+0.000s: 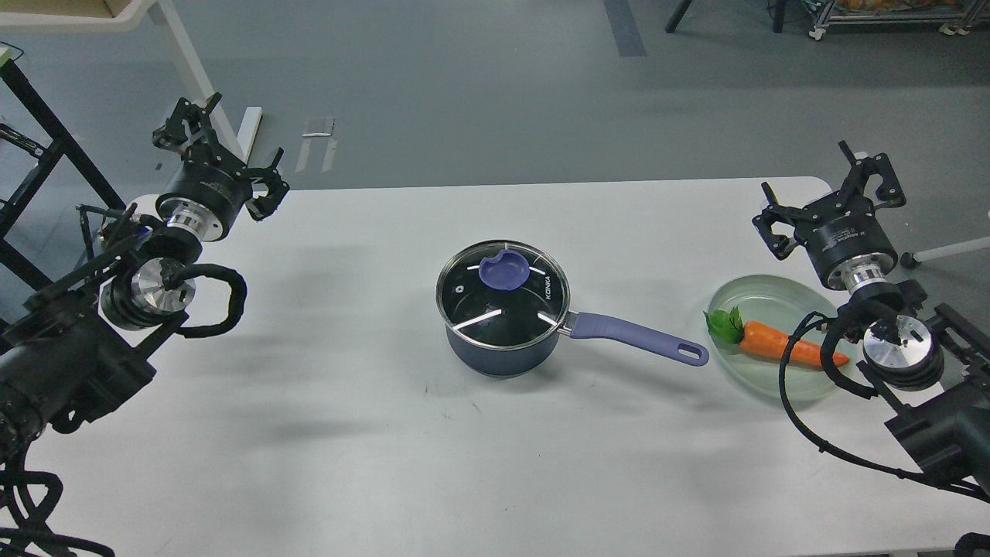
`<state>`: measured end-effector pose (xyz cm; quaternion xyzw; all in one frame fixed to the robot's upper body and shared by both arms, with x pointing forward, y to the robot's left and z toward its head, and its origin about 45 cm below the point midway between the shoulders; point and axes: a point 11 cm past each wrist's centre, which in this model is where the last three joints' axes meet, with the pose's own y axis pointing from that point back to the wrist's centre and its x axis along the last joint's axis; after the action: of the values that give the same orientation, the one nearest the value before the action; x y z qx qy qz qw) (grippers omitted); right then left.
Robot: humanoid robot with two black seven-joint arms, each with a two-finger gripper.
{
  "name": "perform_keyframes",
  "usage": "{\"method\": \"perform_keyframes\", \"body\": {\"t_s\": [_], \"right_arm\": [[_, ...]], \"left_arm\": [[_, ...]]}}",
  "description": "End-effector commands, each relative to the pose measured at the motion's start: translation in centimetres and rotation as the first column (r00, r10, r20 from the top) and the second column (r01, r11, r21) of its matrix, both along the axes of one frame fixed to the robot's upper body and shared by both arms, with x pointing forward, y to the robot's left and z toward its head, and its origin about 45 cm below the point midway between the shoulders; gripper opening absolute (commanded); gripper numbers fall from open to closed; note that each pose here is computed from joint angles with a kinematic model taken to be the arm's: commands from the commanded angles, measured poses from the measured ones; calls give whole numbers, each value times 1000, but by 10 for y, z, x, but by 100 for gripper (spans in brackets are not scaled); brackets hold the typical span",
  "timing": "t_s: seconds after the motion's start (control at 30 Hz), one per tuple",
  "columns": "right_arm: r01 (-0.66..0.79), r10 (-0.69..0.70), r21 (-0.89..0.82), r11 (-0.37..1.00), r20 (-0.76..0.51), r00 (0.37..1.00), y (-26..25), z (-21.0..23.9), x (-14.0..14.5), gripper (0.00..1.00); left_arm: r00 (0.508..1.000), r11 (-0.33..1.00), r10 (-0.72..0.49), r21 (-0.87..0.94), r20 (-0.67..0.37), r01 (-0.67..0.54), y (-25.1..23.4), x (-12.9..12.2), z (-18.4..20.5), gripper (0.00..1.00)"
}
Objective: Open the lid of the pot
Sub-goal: 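Raise the right gripper and swing it toward the purple pan handle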
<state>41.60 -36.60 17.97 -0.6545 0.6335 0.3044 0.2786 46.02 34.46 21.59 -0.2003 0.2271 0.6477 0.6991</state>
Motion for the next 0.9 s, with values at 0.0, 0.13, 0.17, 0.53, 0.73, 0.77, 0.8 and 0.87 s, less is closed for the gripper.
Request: {"method": "perform_keyframes", "body": {"t_s": [0.0,0.13,0.17,0.53,0.73,0.77,0.8,0.87], "right_arm": [[-3,3,-3,1000,-8,1000,1,-5,-2,100],[-49,48,-16,999,-13,999,9,-9,-6,100],[-63,63,-26,998,-12,998,11,-8,-6,100],[-320,357,-532,784,-35,933,11,65,3,100],[-348,459,-804,481,-107,882,26,118,24,99],[-355,478,-837,416,-130,868,33,125,27,98],[-364,506,-863,350,-153,849,43,132,29,98],[-376,546,-895,241,-195,815,58,143,30,98]], "left_arm": [[1000,1000,8,1,4,-8,3,-3,-3,99],[1000,1000,22,6,-6,-22,5,-6,-8,100],[1000,1000,21,9,-9,-21,5,-6,-9,99],[1000,1000,0,15,3,0,6,-7,-5,99],[999,993,-53,102,-7,54,-6,-9,-11,99],[998,990,-65,127,-9,66,-8,-9,-12,99],[997,986,-79,147,-9,80,-12,-10,-12,99],[996,982,-87,166,-7,87,-11,-10,-12,99]]}}
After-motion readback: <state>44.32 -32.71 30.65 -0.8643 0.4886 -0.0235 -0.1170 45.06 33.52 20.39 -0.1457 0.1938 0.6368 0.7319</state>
